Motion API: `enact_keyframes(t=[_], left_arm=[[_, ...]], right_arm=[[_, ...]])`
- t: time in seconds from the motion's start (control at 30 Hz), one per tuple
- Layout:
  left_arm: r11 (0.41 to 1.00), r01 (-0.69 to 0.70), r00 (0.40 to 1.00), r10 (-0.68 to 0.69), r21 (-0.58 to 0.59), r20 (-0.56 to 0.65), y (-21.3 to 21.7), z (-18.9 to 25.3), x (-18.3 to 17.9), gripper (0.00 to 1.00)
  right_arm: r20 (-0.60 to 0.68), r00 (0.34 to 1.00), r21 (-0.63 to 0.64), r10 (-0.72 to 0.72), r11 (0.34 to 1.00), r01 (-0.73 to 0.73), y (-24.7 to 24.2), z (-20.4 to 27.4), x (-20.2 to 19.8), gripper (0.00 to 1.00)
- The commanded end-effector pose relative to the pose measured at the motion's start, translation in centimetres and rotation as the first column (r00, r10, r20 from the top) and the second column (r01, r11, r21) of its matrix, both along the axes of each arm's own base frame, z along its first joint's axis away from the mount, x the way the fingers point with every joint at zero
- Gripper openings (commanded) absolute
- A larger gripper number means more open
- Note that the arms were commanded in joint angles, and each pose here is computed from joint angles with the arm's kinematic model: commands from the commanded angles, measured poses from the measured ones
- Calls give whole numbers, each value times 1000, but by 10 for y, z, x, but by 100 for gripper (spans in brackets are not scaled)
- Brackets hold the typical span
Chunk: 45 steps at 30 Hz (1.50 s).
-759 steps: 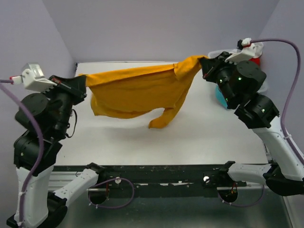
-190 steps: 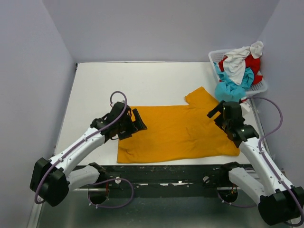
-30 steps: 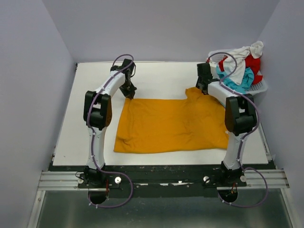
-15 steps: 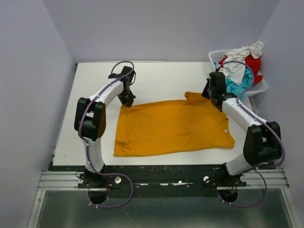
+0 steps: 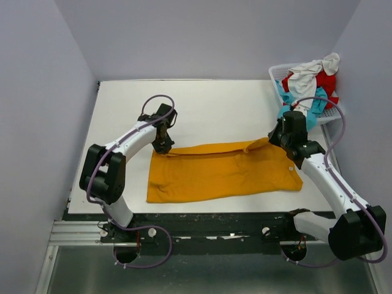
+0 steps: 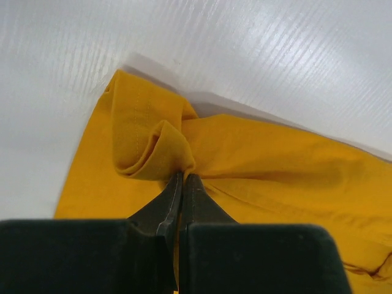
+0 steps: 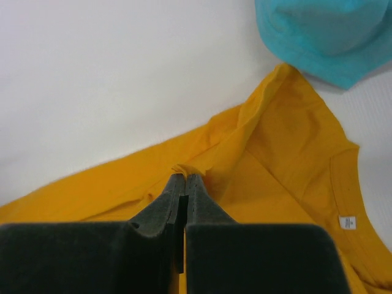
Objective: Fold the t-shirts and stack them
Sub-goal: Fold the other side of the tshirt into a rectangle
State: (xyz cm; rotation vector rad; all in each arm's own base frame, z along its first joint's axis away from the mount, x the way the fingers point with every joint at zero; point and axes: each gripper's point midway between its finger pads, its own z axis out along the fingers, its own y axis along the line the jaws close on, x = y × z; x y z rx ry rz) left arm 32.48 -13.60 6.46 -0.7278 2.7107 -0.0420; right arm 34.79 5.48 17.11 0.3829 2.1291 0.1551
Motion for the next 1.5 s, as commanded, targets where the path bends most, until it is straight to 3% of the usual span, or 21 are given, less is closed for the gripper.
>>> enact_keyframes(t=[0.0,0.2,0.47,0.8,0.9,0.97,1.0,1.07,1.1,1.13,1.17,1.2,1.23,1.27,1.3,1.4,1.47], left_arm=[[1000,-31,994,31,3,107,3,18,-4,0],[1000,-21,991,21,-2,129,0,21,-30,0],[1000,-11,992,10,5,124,-7,15,-58,0],[999,-34,994,30,35,109,1,7,-74,0],[999,-9,996,6,31,88,-3,-2,-80,16],[999,16,998,-18,31,67,-4,-7,-87,31],[999,28,998,-29,27,56,-5,-9,-92,33],[998,62,997,-62,-4,51,-11,-8,-101,45],[997,72,996,-71,-21,59,-14,-5,-106,54],[995,96,993,-94,-33,71,-18,0,-110,56],[993,109,991,-105,-36,86,-19,6,-114,57],[994,111,990,-108,-25,85,-15,10,-119,59],[993,114,990,-112,-17,88,-10,16,-124,71],[996,93,992,-94,16,82,1,19,-130,93],[997,72,993,-74,27,88,9,24,-135,99],[998,63,987,-63,6,147,17,39,-140,99],[993,110,969,-99,-41,225,9,56,-132,99]], right_arm=[[-98,995,22,-3,1000,5,-2,-14,-39,1],[-124,990,-16,-72,997,71,-21,-8,-69,1],[-176,981,26,-75,996,81,-17,-18,-89,1],[-267,957,1,-119,992,123,-25,-43,-110,1],[-303,944,0,-132,990,138,-25,-53,-114,1],[-329,932,-2,-151,987,159,-27,-58,-120,3],[-339,927,-1,-160,985,170,-27,-61,-123,4],[-363,910,4,-201,976,218,-30,-68,-133,11],[-376,902,17,-214,971,238,-30,-70,-137,21],[-383,896,38,-225,965,259,-28,-71,-140,39],[-392,892,52,-226,962,266,-26,-70,-144,48],[-400,886,60,-233,958,279,-26,-67,-148,50],[-401,879,74,-259,947,313,-27,-63,-152,52],[-391,884,82,-256,947,310,-27,-57,-153,57],[-380,886,92,-265,942,321,-28,-53,-155,61],[-280,916,119,-286,937,328,-33,-36,-150,77],[-220,940,146,-261,944,296,-31,-26,-143,99]])
